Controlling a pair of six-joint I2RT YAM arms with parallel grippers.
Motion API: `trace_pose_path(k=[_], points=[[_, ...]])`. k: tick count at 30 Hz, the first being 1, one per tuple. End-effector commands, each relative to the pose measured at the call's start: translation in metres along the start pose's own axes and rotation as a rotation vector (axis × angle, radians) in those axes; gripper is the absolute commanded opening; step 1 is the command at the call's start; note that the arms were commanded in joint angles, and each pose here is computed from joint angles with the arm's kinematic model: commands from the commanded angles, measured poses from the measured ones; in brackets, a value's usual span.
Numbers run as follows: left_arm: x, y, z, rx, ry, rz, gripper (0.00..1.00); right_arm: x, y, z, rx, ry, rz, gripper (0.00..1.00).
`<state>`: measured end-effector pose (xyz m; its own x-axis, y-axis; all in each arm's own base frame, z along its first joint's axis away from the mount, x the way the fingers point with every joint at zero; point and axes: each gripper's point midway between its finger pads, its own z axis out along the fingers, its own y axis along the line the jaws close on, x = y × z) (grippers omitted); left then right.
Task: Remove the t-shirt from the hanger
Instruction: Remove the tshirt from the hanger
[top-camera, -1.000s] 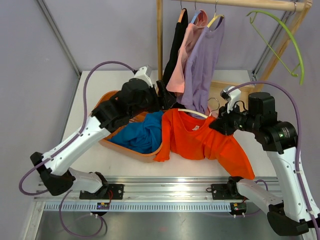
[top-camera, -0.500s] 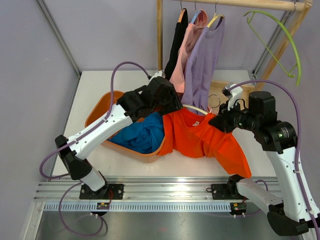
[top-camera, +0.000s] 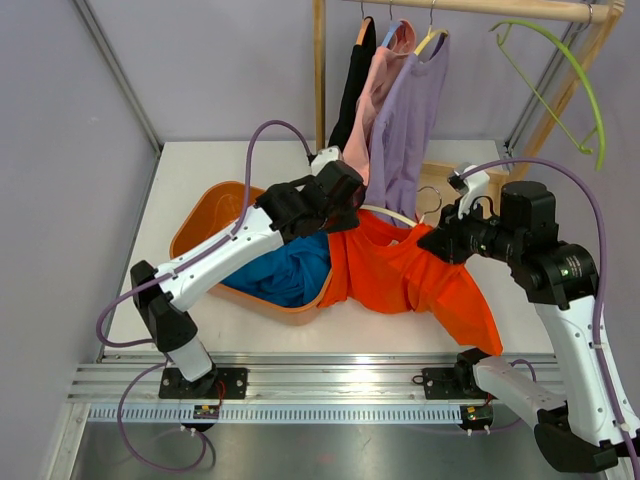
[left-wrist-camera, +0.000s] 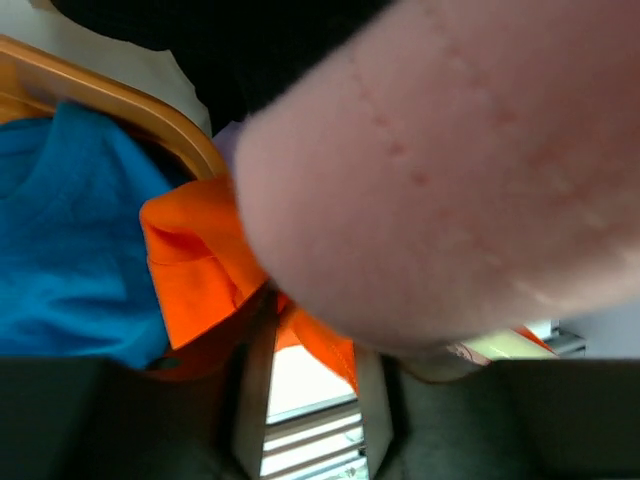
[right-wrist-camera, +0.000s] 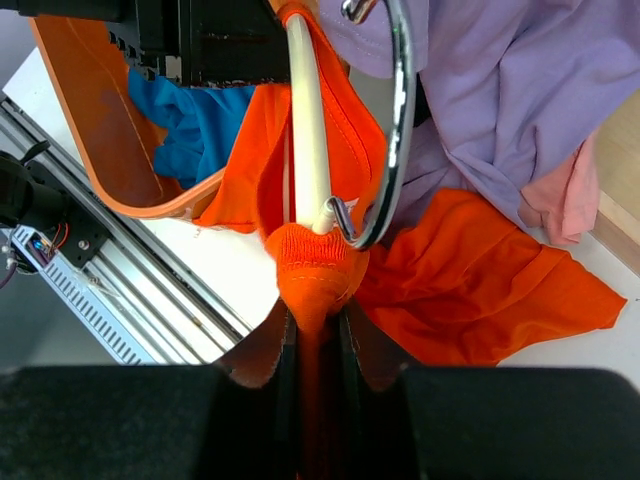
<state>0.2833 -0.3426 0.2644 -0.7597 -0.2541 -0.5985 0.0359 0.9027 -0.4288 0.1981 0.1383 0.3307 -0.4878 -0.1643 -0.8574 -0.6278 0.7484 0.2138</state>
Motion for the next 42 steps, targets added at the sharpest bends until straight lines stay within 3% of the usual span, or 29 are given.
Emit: trace_pose_path(k=[1, 3, 4, 9, 15, 19, 31, 34, 39, 41, 42], points=[[-0.030, -0.004, -0.009, -0.007, -0.123, 0.024, 0.25, -0.042, 0.016, -0.015, -0.043, -0.155, -0.061, 0.00], [-0.037, 0.000, -0.012, -0.024, -0.156, 0.031, 0.14, -0.041, 0.015, -0.015, -0.038, -0.152, -0.071, 0.00], [-0.039, 0.003, -0.012, -0.033, -0.168, 0.047, 0.00, -0.038, 0.014, -0.016, -0.036, -0.145, -0.074, 0.00], [-0.066, 0.024, -0.043, -0.070, -0.293, 0.069, 0.00, -0.021, 0.006, -0.020, -0.016, -0.091, -0.256, 0.00], [-0.079, 0.100, -0.050, -0.198, -0.302, 0.007, 0.00, -0.003, 0.021, -0.039, -0.074, -0.077, -0.413, 0.00], [-0.080, 0.135, -0.040, -0.236, -0.275, -0.037, 0.00, 0.003, 0.024, -0.044, -0.078, -0.079, -0.398, 0.00], [-0.051, 0.110, -0.005, -0.093, -0.120, 0.044, 0.00, -0.079, 0.050, -0.089, -0.031, -0.419, -0.395, 0.00], [-0.054, 0.093, -0.009, 0.001, -0.128, 0.054, 0.00, -0.088, 0.042, -0.087, 0.007, -0.443, -0.340, 0.00], [-0.053, 0.036, -0.028, 0.356, -0.151, 0.142, 0.00, -0.090, 0.018, -0.076, 0.109, -0.420, -0.278, 0.00], [-0.057, 0.007, -0.052, 0.538, -0.188, 0.176, 0.07, -0.083, 0.012, -0.069, 0.118, -0.377, -0.278, 0.00], [-0.052, 0.002, -0.056, 0.590, -0.185, 0.212, 0.22, -0.080, 0.012, -0.067, 0.111, -0.365, -0.284, 0.00]])
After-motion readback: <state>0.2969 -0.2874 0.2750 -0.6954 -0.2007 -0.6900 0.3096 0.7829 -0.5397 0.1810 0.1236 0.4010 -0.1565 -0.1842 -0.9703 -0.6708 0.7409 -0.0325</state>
